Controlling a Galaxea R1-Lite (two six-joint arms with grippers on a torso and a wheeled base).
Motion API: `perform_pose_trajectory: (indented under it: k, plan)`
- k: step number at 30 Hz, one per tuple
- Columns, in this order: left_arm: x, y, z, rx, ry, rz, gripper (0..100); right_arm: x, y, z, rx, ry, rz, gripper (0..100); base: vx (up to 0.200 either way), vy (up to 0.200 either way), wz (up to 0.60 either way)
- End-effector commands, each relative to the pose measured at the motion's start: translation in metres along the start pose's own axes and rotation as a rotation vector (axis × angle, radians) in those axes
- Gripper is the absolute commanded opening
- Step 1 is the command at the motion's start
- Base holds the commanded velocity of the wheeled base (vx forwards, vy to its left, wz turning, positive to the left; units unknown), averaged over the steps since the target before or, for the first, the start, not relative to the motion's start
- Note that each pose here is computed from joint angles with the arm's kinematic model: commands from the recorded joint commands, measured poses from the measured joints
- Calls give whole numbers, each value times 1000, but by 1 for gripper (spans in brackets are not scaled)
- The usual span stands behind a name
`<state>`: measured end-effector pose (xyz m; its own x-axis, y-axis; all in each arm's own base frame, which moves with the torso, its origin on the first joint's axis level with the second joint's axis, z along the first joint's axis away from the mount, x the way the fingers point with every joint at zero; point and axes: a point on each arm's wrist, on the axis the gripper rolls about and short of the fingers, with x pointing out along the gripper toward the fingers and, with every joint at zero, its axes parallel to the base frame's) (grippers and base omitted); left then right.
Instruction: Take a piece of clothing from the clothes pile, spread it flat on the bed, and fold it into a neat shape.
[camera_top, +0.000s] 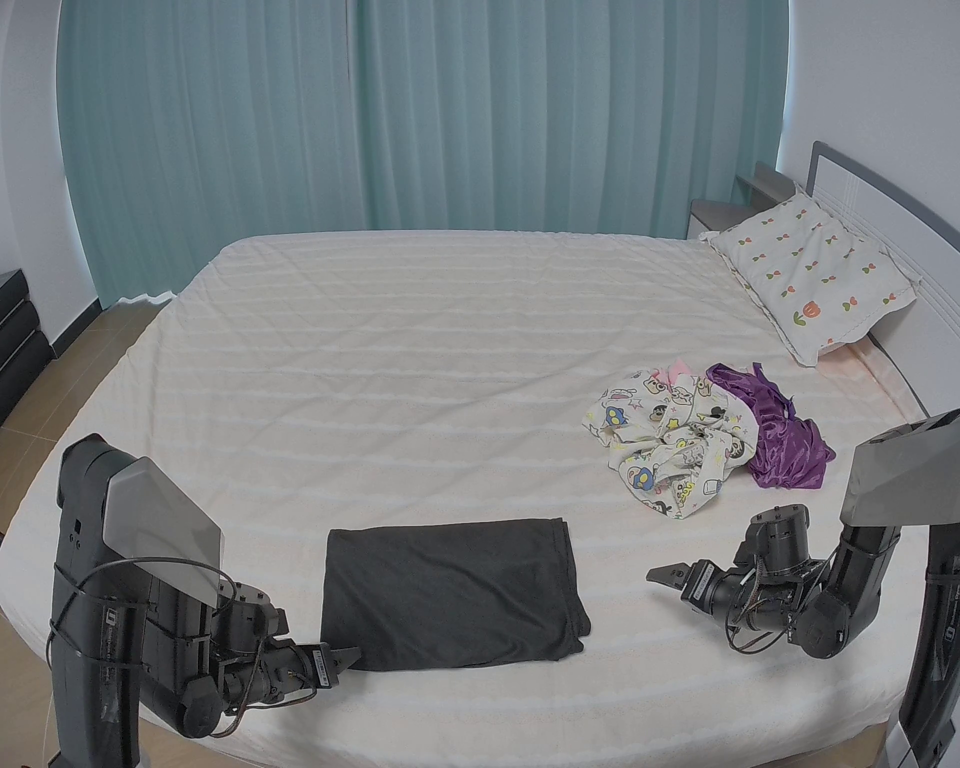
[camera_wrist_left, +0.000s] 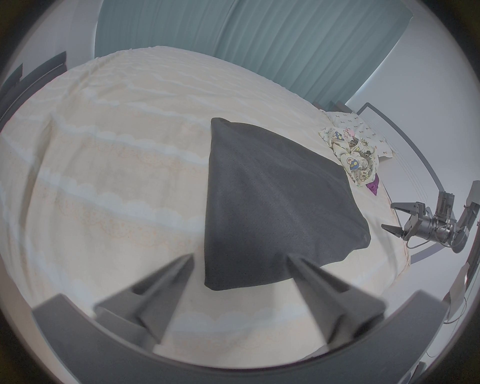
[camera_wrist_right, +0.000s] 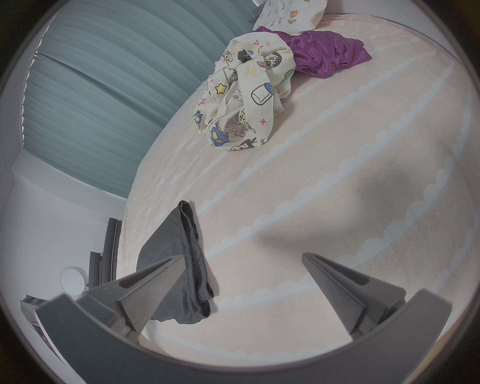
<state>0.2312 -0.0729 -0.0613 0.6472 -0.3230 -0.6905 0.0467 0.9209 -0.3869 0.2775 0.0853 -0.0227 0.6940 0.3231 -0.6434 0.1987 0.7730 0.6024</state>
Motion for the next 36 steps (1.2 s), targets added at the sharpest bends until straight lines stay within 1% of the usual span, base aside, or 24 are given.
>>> perform_pose_trajectory:
  k: [1,5,13,15,18,22,23,29,32,33,34,35,36]
  plan:
    - [4,4,1,-11,-8,9,0,0,1,0,-1,-2,3,100,0,0,0]
    - [2,9,2,-25,-13,22,0,0,1,0,-1,-2,3,100,0,0,0]
    - [-13,11,-5,-35,26,45,0,-1,0,0,-2,-1,2,100,0,0,0]
    - [-13,11,-5,-36,26,46,0,-1,0,0,-2,-1,2,100,0,0,0]
    - [-14,12,-5,-40,16,77,0,-1,0,0,-2,-1,2,100,0,0,0]
    - [-14,12,-6,-44,18,83,0,-1,0,0,-2,-1,2,100,0,0,0]
    - [-15,12,-6,-50,20,85,100,-1,0,0,-2,-1,2,100,0,0,0]
    - [-16,13,-6,-68,20,87,100,-1,3,2,-6,-11,12,100,0,0,0]
    - [-19,11,-2,-126,-5,78,100,2,20,8,-35,-38,63,100,0,0,0]
    - [-19,11,-2,-126,-5,78,100,2,20,8,-35,-38,63,100,0,0,0]
    - [-24,7,6,-186,-46,53,100,8,33,13,-53,-53,100,100,0,0,0]
    - [-25,6,8,-201,-55,46,100,10,35,13,-56,-51,103,100,0,0,0]
    - [-30,2,15,-254,-88,19,100,17,44,15,-67,-46,111,100,0,0,0]
